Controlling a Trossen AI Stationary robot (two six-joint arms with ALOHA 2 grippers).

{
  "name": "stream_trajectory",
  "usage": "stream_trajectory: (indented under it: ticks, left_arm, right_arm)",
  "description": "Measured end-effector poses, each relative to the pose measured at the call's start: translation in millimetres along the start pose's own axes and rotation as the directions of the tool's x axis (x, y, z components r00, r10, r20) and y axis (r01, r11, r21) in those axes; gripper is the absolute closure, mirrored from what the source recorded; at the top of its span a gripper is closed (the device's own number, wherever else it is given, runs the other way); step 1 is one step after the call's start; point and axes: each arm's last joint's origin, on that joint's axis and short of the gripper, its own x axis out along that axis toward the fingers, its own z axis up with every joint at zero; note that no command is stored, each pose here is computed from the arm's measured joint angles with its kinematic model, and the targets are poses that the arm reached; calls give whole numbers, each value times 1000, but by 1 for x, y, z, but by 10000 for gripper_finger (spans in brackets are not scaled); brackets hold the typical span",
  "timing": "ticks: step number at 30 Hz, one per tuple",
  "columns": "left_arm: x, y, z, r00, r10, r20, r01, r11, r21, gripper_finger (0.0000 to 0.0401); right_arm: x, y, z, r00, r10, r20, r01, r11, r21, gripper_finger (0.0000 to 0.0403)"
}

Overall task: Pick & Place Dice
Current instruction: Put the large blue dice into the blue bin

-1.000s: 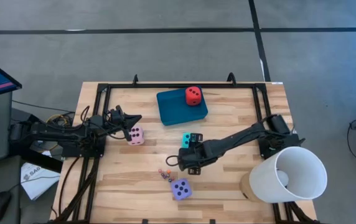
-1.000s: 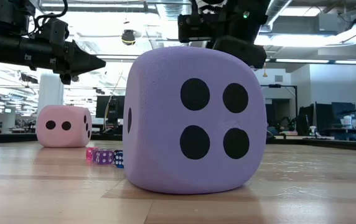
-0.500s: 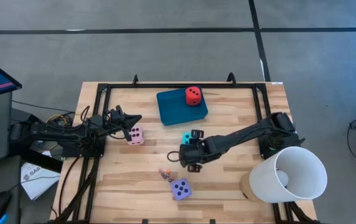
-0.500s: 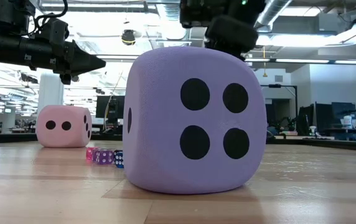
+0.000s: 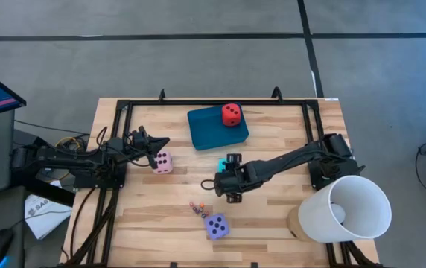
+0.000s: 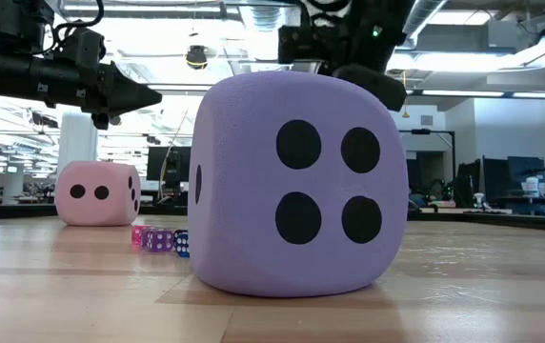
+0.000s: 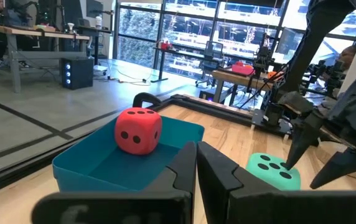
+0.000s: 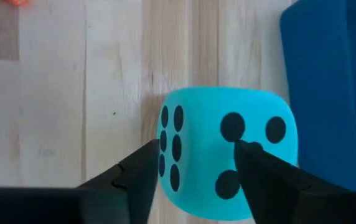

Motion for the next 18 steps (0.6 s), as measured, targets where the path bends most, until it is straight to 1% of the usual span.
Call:
stream_trajectory:
  ticks: [5, 8, 10, 15, 18]
  left_arm:
    - [0, 0, 0, 1000, 0, 0, 0, 1000, 0, 395]
    - [0, 0, 0, 1000, -1, 0, 1, 1000, 0, 395]
    - [0, 0, 0, 1000, 0, 0, 0, 1000, 0, 395]
    - [0, 0, 0, 1000, 0, 0, 0, 1000, 0, 395]
    - [0, 0, 0, 1000, 0, 0, 0, 1000, 0, 395]
  right_arm:
    - [-1, 2, 1, 1000, -17, 16, 17, 1000, 9, 140]
    - [-1, 1, 1, 1000, -18, 15, 17, 1000, 13, 117]
    - [0, 0, 1, 1000, -18, 14, 17, 1000, 17, 110]
    - [3, -5, 1, 1000, -10, 7, 10, 1000, 29, 108]
    - [12, -5, -8, 1000, -17, -21, 18, 1000, 19, 107]
